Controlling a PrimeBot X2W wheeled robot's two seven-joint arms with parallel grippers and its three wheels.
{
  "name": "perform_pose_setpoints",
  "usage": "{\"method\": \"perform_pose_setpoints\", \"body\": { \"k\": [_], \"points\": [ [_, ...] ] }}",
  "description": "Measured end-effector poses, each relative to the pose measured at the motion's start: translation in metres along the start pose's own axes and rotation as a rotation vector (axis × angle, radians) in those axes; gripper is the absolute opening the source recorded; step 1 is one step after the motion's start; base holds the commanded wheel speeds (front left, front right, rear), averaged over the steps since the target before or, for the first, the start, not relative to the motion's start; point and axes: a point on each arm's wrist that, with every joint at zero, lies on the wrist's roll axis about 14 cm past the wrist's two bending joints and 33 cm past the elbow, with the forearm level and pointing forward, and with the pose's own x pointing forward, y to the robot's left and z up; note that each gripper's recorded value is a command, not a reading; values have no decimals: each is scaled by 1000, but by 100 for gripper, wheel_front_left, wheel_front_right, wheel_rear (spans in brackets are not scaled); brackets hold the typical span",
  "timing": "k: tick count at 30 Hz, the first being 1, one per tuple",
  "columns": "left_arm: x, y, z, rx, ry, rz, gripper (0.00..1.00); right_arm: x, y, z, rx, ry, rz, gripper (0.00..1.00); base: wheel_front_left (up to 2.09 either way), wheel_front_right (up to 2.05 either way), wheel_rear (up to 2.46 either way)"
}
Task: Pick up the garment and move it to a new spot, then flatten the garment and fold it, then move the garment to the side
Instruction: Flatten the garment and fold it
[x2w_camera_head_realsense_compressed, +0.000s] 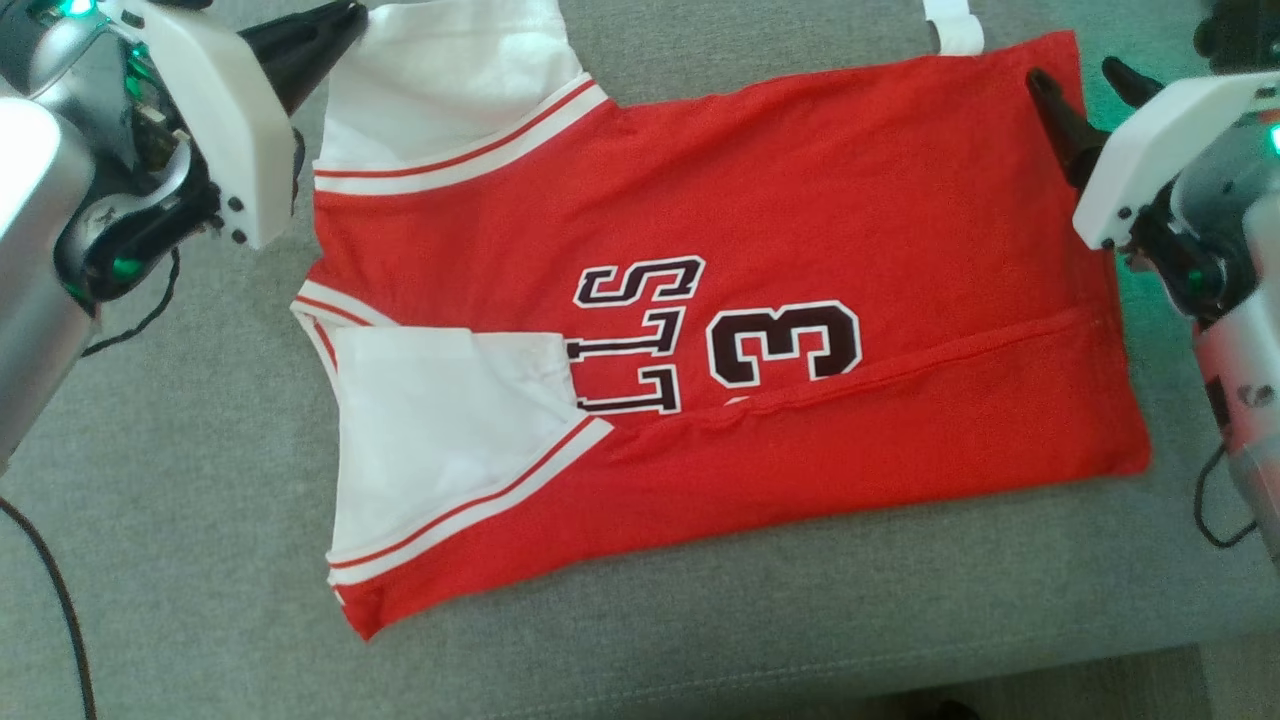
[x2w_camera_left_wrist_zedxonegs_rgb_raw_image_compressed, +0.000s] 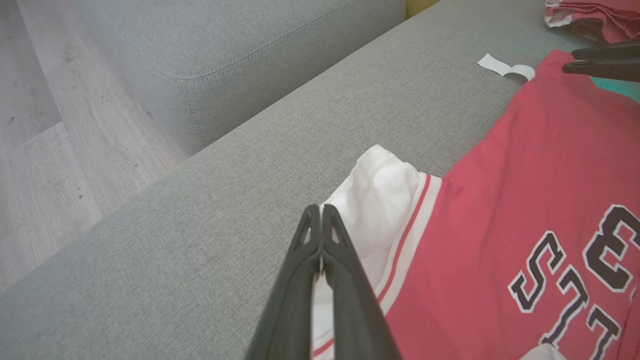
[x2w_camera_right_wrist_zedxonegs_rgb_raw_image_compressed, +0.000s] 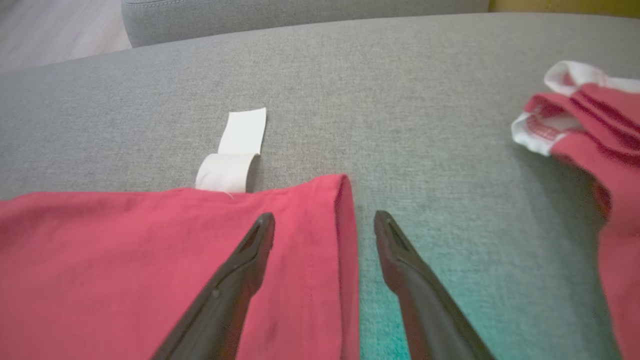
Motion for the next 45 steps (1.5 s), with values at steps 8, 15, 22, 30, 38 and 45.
{"method": "perform_pose_setpoints", "body": {
  "k": [8, 15, 22, 30, 38, 45],
  "points": [
    [0, 2, -9, -10, 16, 2, 0, 16, 10, 3, 23, 17, 30, 100, 0, 0, 0],
    [-3, 5, -17, -22, 28, 9, 0, 26, 18, 4, 48, 23, 51, 100, 0, 0, 0],
    [-5, 7, -21, -23, 31, 19, 0, 30, 20, 10, 38, 11, 57, 37, 0, 0, 0],
    [-8, 13, -15, -33, -9, 42, 0, 26, 13, 17, 61, -24, 47, 0, 0, 0, 0],
    [-20, 39, 22, -39, -187, 135, 0, 18, 3, 46, 181, -136, 44, 0, 0, 0, 0],
    [-38, 37, 39, -68, -263, 159, 0, 2, -6, 71, 208, -211, 50, 0, 0, 0, 0]
  ]
}}
